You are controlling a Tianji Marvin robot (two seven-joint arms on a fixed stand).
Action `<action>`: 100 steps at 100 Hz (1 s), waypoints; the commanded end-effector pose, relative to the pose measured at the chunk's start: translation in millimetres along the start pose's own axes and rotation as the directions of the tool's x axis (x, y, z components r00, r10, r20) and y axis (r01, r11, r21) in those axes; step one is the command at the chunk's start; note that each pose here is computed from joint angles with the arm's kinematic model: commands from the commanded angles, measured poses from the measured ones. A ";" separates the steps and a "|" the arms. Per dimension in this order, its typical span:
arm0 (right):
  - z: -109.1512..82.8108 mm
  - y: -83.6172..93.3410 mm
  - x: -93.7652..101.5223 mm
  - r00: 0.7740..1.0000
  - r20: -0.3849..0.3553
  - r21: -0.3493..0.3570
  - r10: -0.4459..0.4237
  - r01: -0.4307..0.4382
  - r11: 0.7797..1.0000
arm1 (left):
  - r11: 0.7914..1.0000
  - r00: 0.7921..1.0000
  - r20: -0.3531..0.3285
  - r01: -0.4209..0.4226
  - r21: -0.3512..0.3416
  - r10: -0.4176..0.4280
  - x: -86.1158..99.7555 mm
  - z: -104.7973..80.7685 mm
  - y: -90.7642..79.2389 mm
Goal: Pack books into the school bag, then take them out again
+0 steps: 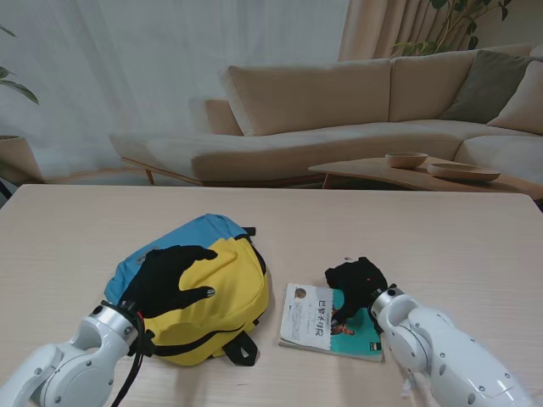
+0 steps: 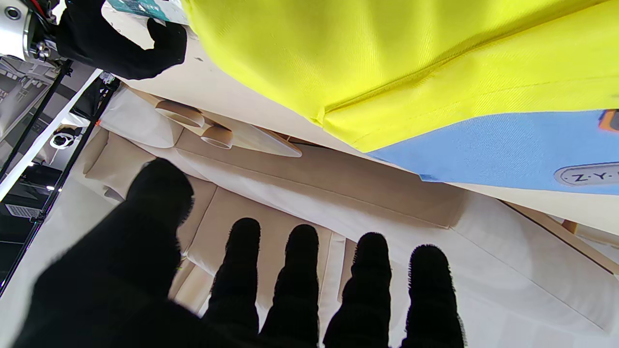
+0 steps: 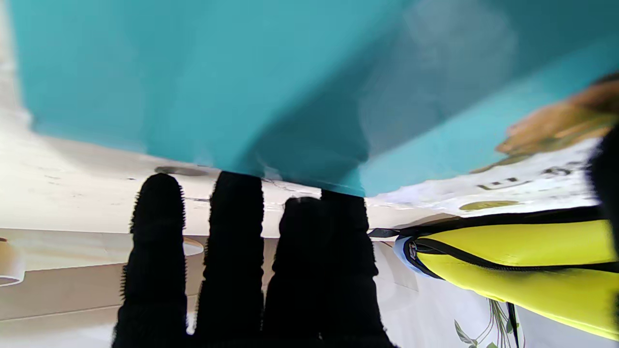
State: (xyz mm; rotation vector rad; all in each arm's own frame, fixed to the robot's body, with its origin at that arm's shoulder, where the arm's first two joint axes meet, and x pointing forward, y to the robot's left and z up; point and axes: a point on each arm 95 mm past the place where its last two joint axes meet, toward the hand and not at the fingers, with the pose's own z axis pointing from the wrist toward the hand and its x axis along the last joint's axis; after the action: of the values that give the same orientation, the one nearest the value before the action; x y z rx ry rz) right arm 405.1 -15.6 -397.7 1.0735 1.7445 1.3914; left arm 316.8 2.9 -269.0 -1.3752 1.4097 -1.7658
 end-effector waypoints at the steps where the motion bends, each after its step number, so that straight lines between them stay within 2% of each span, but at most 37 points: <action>1: -14.1 -42.7 13.7 1.000 -0.012 0.110 0.017 -0.015 0.994 | 1.000 1.000 -0.004 0.004 -0.011 -0.004 3.3 -1.6 1.0; 36: -17.3 -26.9 17.2 0.999 -0.025 0.040 0.024 -0.023 0.999 | 1.000 1.000 -0.003 -0.001 -0.006 0.001 3.3 -2.1 1.0; 73: -35.6 6.7 15.6 0.999 -0.040 -0.011 0.019 -0.019 1.000 | 1.000 1.000 -0.006 0.000 -0.003 0.000 3.5 -2.8 1.2; 85: -39.1 14.4 14.5 0.999 -0.042 -0.010 0.002 -0.002 1.000 | 1.000 1.000 -0.006 0.001 0.001 -0.001 3.6 -3.7 1.1; 100: -46.0 16.3 15.3 1.000 -0.007 0.013 0.020 -0.020 1.000 | 1.000 1.000 -0.007 0.003 0.005 -0.003 3.5 -4.6 1.0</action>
State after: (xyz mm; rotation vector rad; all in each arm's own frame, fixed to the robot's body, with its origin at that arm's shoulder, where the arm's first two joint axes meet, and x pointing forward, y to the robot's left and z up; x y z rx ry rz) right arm 368.8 -22.7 -367.4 1.0601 1.7436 1.4191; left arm 314.4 4.3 -268.9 -1.3602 1.3976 -1.7700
